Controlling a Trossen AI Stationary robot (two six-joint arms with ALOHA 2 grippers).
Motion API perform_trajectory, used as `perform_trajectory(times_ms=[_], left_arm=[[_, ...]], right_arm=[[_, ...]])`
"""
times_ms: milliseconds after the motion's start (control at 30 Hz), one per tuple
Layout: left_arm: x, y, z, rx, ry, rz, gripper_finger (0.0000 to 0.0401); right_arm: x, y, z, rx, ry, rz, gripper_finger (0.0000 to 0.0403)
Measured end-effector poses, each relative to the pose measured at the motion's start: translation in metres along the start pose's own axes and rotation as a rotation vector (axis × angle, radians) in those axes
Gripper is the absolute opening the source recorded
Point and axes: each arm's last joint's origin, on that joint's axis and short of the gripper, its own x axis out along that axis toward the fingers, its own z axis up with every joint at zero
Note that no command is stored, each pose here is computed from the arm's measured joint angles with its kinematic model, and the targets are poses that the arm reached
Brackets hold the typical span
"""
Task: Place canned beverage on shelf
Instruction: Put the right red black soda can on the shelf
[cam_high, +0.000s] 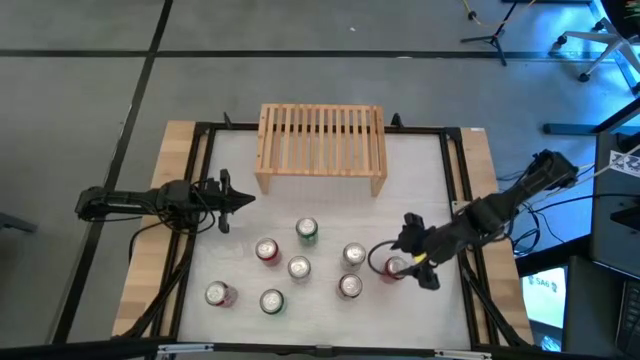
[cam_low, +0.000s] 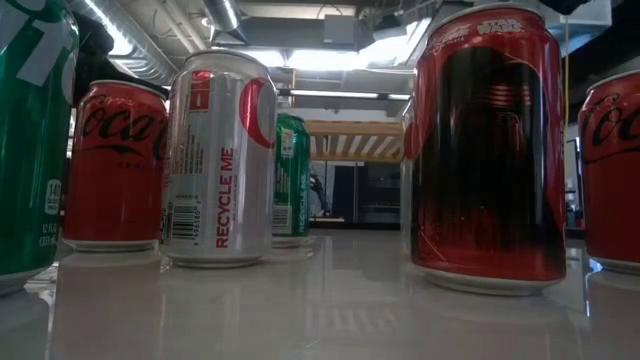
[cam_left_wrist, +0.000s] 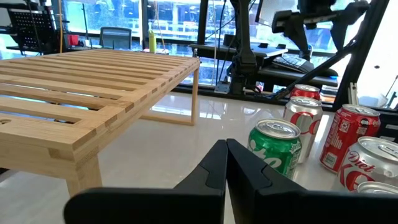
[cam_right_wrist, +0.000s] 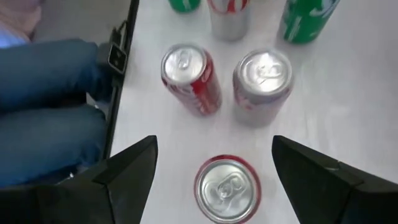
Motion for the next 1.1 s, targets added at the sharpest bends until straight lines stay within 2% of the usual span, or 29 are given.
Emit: perform_trajectory(times_ms=[400,600,1100], left_arm=[[0.0,0.0,0.0,0.0,0.0,0.0,0.0],[0.0,0.0,0.0,0.0,0.0,0.0,0.0],[0.0,0.0,0.0,0.0,0.001,0.0,0.0]], right_arm=[[0.033,-0.001,-0.016,-0.043,0.252,-0.126,0.0314],[0.044,0.001,-0.018,-0.038,0.317,-0.094,0.0314],[0.077,0.003,-0.024,-0.048,0.422,-0.152,0.0314]])
